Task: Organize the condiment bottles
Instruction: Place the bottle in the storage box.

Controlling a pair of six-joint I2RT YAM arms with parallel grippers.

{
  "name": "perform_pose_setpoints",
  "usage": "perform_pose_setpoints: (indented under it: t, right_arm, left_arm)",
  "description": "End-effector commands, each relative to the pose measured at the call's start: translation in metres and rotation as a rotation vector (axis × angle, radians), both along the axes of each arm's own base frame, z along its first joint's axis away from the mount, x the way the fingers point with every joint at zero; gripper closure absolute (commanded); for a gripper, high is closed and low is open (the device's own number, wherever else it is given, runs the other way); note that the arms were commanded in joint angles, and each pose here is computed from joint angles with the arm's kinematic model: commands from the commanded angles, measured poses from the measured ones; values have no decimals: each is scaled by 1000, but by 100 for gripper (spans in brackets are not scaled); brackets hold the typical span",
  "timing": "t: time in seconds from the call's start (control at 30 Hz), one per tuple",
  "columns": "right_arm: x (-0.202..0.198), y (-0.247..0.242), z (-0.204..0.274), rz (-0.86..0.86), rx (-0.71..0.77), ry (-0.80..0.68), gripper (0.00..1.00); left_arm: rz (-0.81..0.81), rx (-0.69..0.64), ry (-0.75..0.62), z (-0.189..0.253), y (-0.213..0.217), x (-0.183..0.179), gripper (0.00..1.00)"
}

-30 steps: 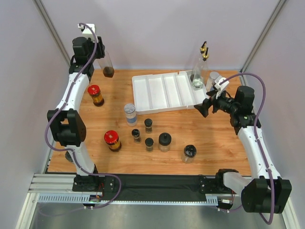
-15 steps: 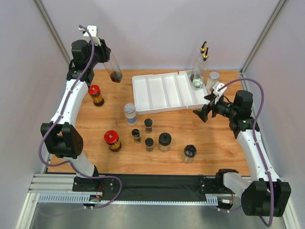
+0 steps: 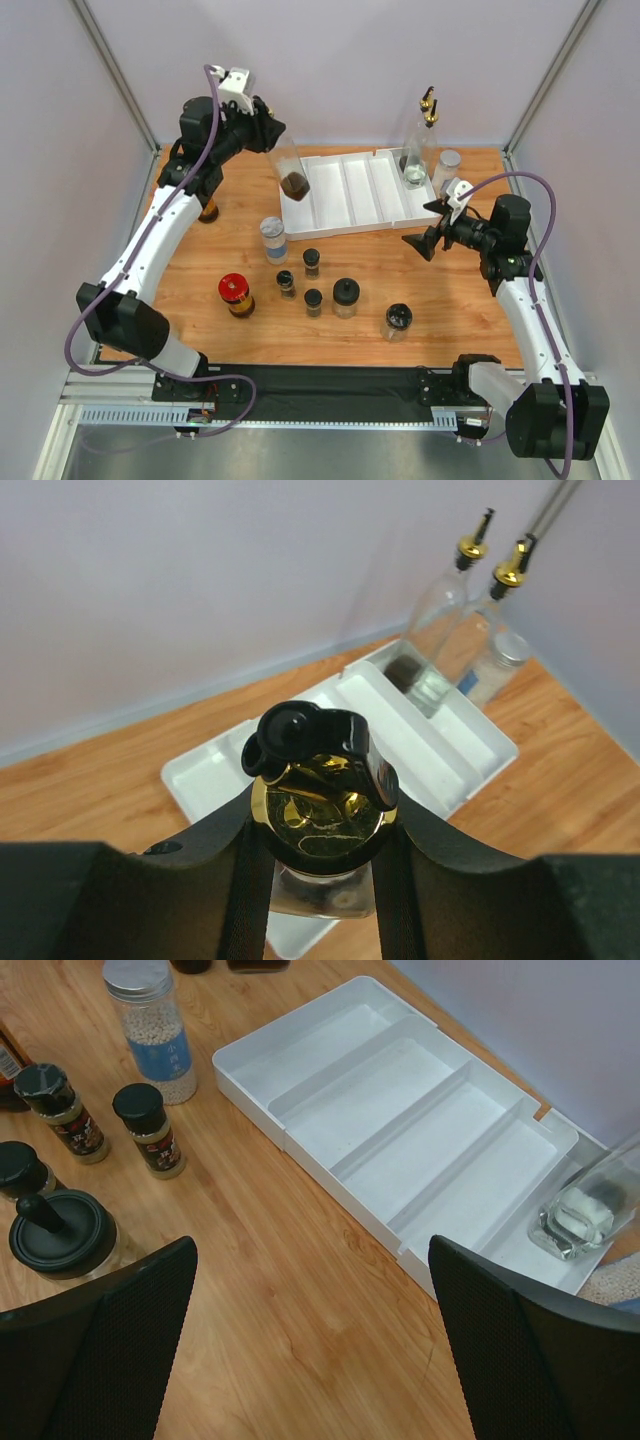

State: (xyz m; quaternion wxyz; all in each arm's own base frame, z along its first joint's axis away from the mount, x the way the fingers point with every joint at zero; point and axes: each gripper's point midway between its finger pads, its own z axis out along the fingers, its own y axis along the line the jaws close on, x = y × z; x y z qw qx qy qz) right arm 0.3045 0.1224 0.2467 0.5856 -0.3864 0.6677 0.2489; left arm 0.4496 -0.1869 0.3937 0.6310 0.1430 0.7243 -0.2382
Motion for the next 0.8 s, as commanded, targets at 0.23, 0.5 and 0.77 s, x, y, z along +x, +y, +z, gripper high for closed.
perform_pose_setpoints:
  t: [0.23,0.5,0.77]
  right_arm:
    - [-4,5,14,50,5,-84,0]
    - [-11,13,19,92,59,-61,0]
    - [-15,38,25,139,122,-22,0]
  left_arm:
    - [-191,-158,11,31,-67,-58,100]
    - [-284,-180,57,15,-120,-79,100]
    - [-365,-188,93,-1,-183,-93,100]
